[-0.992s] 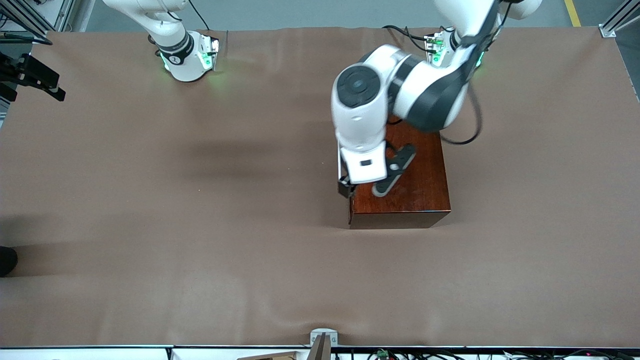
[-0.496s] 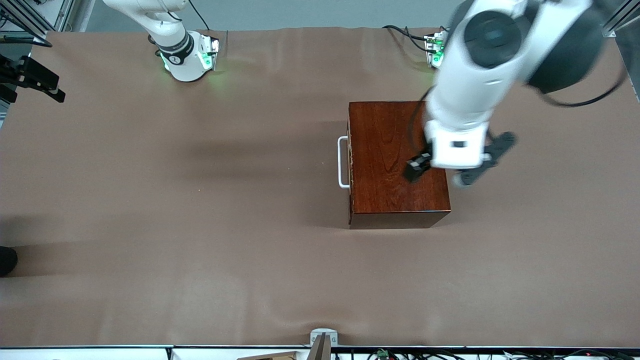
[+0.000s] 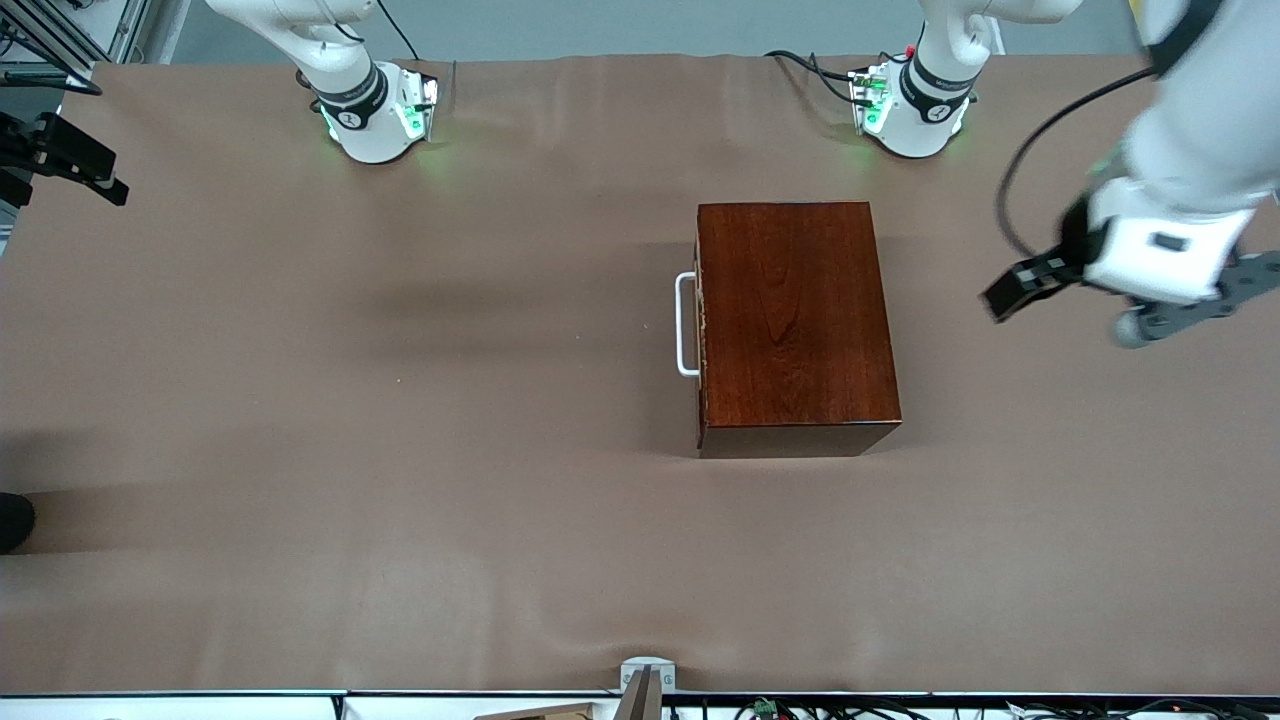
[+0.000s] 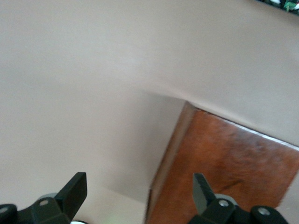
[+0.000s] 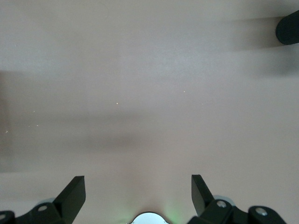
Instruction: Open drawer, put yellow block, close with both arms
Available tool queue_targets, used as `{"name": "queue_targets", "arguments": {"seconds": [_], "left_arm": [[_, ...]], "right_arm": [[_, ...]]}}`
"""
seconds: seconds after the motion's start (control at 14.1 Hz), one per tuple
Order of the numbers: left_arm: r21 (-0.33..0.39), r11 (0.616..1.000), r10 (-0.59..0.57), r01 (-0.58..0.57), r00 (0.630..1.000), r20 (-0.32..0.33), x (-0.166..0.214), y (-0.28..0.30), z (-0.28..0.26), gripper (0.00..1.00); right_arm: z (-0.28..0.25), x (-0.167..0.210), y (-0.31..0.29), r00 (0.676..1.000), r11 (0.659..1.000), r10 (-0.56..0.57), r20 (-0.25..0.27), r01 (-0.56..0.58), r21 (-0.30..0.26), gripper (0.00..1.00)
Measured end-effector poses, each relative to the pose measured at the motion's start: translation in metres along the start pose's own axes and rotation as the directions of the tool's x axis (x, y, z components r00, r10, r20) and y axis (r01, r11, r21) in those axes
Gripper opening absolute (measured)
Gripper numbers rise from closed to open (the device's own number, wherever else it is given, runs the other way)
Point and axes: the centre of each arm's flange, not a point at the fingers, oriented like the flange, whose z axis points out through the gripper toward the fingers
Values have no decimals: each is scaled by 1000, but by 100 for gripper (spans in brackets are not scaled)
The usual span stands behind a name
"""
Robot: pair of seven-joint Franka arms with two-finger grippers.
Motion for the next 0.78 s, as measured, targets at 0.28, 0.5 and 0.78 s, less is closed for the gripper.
{"name": "queue_targets", "arguments": {"seconds": [0.28,0.5,0.78], "left_arm": [[3,992,123,-123,992,30,2,-58,5,100],[-1,982,190,-190,981,41,0,-85,6,100],[-4,971,239,-239,971,34,-15,-86,-1,100]], "right_arm": [[1,1,0,1000,1000,0,2,0,0,100],[1,1,0,1000,1000,0,2,0,0,100],[1,1,4,1000,1000,6,3,-6,0,100]]}}
